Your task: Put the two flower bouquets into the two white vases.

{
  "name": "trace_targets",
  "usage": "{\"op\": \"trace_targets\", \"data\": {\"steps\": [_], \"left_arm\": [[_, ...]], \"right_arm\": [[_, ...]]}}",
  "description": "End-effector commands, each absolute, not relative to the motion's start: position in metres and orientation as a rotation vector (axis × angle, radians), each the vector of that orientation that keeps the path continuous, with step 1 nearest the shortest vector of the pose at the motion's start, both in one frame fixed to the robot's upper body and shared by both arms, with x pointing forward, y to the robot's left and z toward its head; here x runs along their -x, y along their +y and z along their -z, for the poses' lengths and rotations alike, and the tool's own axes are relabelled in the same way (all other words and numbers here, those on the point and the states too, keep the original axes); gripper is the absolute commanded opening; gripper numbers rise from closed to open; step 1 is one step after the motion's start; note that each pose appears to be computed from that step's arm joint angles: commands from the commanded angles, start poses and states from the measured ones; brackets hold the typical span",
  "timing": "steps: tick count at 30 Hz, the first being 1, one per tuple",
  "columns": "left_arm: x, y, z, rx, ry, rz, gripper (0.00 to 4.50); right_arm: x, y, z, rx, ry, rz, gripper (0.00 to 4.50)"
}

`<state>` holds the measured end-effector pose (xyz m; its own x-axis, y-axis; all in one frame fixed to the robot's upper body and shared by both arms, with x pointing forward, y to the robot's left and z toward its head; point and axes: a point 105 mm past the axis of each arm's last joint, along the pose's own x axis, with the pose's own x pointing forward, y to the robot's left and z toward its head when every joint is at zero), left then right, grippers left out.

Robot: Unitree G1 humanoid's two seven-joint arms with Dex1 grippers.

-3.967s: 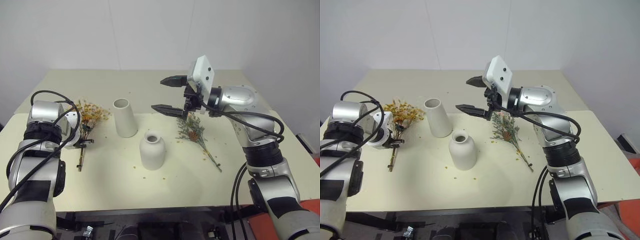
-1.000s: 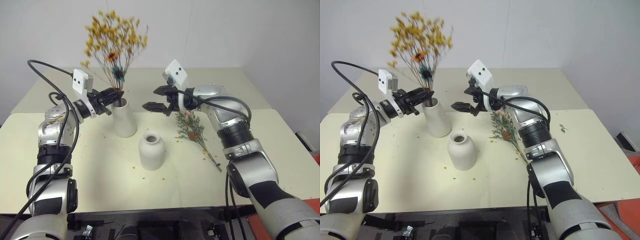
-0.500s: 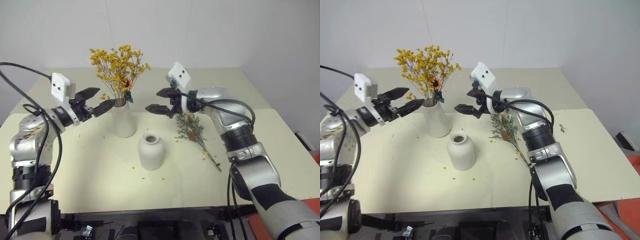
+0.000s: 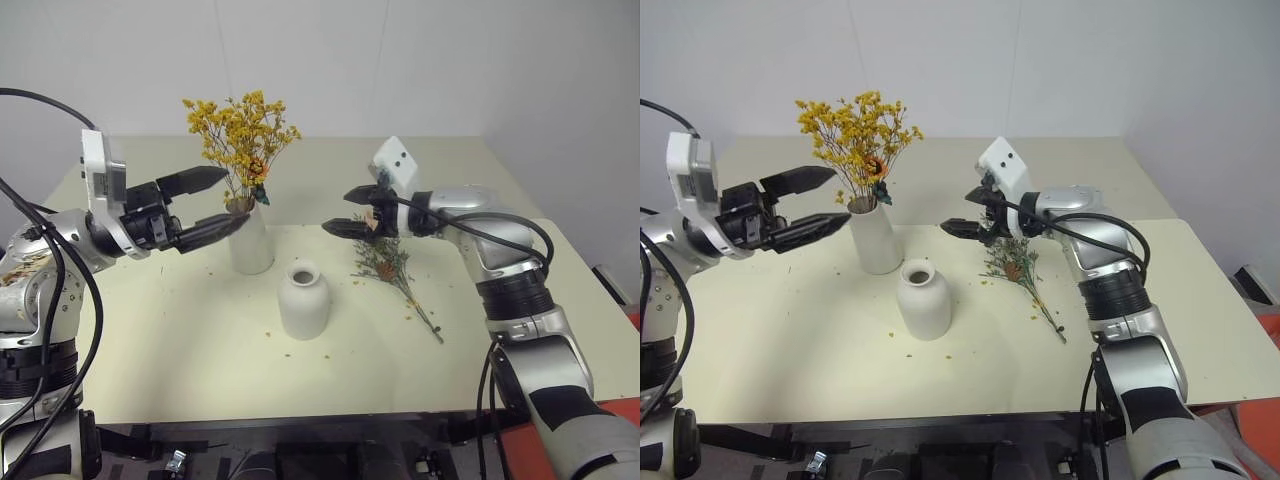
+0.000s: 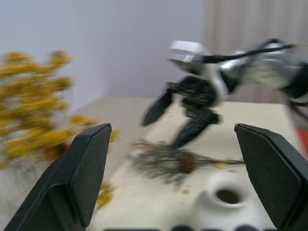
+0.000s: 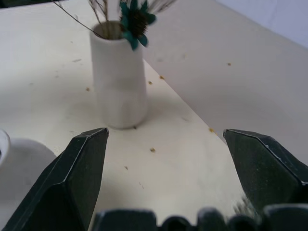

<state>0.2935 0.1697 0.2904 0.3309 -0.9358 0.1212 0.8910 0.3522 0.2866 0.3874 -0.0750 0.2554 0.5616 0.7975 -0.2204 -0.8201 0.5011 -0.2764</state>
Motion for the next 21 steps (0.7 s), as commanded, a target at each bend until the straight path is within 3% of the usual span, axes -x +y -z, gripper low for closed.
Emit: {"op": "trace_targets", "data": {"steps": [1,3,9,16,21], "left_arm": [[-0.286,0.149,-0.297,-0.207,-0.308,1.320,4.46],[-0.296,0.136,-0.302,-0.160,-0.303,1.328,4.46],[-0.321,0.093,-0.292,-0.242,-0.083,1.365,4.46],[-0.325,0.070,-0.268,-0.361,0.137,1.508,4.46],[-0.326,0.064,-0.264,-0.424,0.163,1.545,4.46]], "right_arm": [[-0.380,-0.091,-0.276,0.373,0.002,-0.940,4.50],[-0.379,-0.101,-0.273,0.380,0.024,-0.918,4.50],[-0.379,-0.134,-0.253,0.405,0.164,-0.833,4.50],[-0.383,-0.162,-0.221,0.423,0.395,-0.716,4.50],[-0.379,-0.174,-0.196,0.486,0.567,-0.703,4.50]]}}
